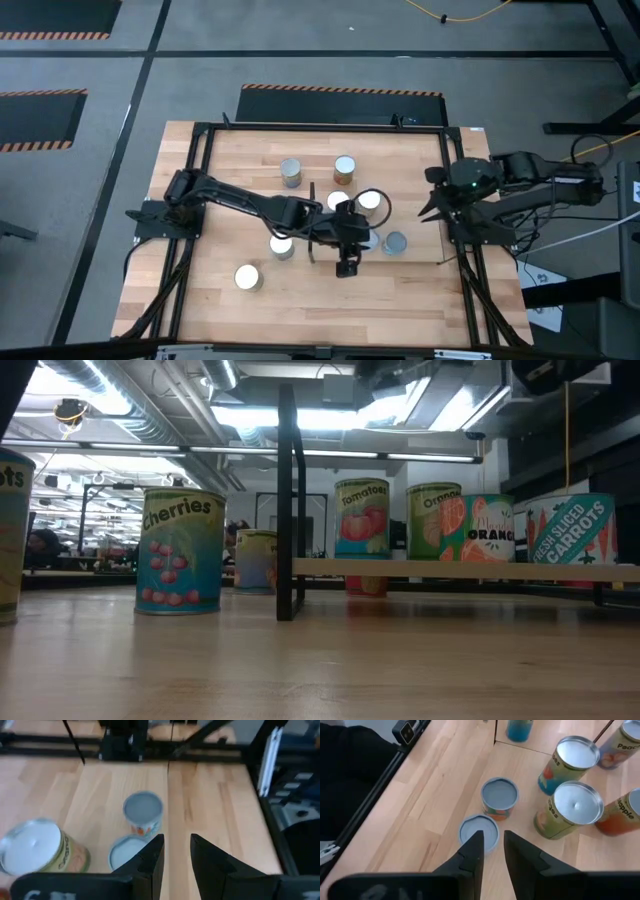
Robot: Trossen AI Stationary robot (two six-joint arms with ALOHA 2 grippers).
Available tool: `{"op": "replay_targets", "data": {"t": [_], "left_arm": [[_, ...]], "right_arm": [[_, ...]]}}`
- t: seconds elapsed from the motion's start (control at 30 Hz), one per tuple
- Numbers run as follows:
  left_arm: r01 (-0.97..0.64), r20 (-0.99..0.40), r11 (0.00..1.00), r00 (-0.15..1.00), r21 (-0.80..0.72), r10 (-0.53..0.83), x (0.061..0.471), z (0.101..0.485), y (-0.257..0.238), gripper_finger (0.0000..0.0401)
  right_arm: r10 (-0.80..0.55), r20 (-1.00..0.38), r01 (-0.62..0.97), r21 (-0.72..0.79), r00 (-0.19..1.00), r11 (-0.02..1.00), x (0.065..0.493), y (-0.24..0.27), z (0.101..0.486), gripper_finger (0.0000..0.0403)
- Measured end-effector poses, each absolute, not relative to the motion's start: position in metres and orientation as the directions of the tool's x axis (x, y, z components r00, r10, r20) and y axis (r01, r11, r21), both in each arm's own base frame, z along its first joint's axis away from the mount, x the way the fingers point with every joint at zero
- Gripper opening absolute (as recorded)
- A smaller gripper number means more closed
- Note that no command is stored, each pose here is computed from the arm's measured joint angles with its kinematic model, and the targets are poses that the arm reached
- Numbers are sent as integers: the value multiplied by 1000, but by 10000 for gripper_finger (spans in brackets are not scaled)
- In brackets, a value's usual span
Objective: Pick and place cans onto a shelf
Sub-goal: Put the canned carrots on the shelf
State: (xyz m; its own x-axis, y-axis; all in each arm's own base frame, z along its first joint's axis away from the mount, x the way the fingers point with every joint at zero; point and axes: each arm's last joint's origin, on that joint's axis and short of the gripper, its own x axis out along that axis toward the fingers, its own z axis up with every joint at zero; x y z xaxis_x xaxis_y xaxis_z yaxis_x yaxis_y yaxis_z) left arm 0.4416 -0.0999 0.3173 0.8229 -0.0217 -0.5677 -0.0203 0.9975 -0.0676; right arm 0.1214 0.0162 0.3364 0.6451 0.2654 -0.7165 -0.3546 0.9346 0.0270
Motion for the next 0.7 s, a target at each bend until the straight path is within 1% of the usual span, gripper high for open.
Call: {"op": "replay_targets", "data": {"t": [0.1, 0.13, 0.2, 0.27, 0.33, 0.4, 0.47, 0.5, 0.57, 0.63, 0.7], "left_arm": [[-15, -584, 997, 811, -73, -31, 429, 329, -104, 87], [-19, -566, 995, 824, -93, -37, 426, 335, -105, 87], [-32, -594, 993, 804, -114, -43, 413, 345, -106, 87], [-52, -591, 986, 805, -159, -53, 402, 355, -108, 87], [-86, -652, 980, 756, -180, -54, 385, 360, -111, 87], [-131, -684, 966, 727, -222, -58, 372, 365, -114, 87], [-191, -758, 954, 651, -230, -53, 356, 364, -120, 87], [-214, -768, 945, 638, -248, -57, 350, 365, -123, 87], [-263, -825, 936, 563, -236, -50, 335, 363, -131, 87], [-295, -854, 927, 518, -230, -46, 325, 360, -140, 87], [-325, -895, 926, 446, -192, -29, 314, 355, -150, 87]], "right_arm": [[266, -718, -355, 28, 643, 934, 120, 16, 329, 80], [265, -719, -355, 28, 642, 935, 119, 16, 326, 80], [264, -728, -354, 32, 632, 935, 121, 16, 319, 80], [269, -728, -356, 36, 631, 934, 123, 16, 313, 80], [272, -732, -348, 52, 624, 936, 126, 17, 307, 80], [272, -736, -333, 67, 620, 940, 128, 17, 303, 80], [273, -745, -328, 77, 609, 942, 130, 17, 300, 80], [275, -747, -329, 80, 605, 941, 130, 17, 299, 80], [278, -751, -330, 85, 599, 940, 132, 18, 298, 80], [279, -748, -330, 85, 602, 940, 133, 18, 298, 80], [279, -748, -331, 85, 602, 940, 133, 18, 298, 80]]}}
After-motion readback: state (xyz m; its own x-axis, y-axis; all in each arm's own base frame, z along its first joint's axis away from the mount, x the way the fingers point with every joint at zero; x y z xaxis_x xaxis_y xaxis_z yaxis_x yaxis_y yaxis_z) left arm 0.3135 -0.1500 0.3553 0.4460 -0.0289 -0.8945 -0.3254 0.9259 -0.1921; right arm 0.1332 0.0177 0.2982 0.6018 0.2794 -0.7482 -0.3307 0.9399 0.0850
